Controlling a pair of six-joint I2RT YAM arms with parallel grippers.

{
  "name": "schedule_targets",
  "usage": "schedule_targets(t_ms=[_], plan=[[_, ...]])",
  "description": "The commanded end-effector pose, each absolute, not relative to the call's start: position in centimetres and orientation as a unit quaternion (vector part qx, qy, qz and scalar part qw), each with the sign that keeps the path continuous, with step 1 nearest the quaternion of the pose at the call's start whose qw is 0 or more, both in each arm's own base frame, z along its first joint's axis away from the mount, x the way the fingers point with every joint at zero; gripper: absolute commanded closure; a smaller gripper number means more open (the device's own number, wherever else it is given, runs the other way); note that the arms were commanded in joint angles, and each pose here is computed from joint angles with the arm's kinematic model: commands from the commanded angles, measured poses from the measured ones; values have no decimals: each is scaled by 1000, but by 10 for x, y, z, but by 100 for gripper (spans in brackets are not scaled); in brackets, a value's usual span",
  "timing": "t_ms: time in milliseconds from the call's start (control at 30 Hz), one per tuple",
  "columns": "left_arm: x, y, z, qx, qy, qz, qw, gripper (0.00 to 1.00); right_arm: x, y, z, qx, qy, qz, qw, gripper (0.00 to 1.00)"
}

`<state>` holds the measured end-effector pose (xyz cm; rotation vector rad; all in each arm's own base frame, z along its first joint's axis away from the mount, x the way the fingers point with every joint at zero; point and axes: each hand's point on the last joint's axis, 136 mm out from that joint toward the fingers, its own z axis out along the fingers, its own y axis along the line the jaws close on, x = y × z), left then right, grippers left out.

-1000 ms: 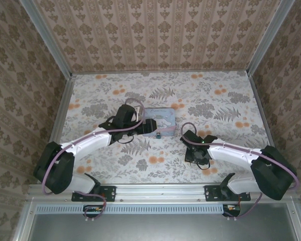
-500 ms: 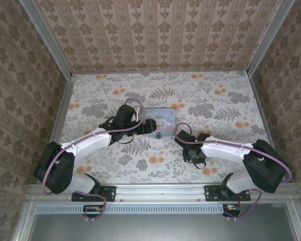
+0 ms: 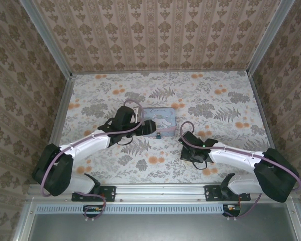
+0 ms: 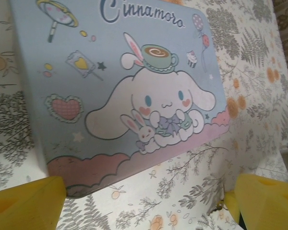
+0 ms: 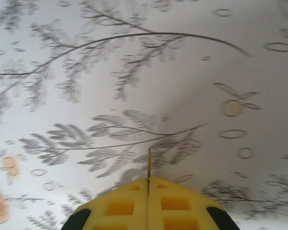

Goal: Unlock a padlock with a key

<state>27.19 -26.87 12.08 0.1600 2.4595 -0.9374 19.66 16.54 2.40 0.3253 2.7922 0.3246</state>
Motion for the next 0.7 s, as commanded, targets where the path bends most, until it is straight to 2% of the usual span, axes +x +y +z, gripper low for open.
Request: schedule_targets(t_ms=[0,100,333,667], plan=[[271,-249,113,56,914,-298,271,8,205,189,40,97,964,178,171,100],[273,-243,114,26,911,-300,282,8,211,199,52,87,959,199,183,100],[268,-256,126,-35,894,-373,247,6,229,222,91,61,945,243,213,100],[276,-278,159,-169,824,-503,198,8,269,258,186,53,895,326,299,100]])
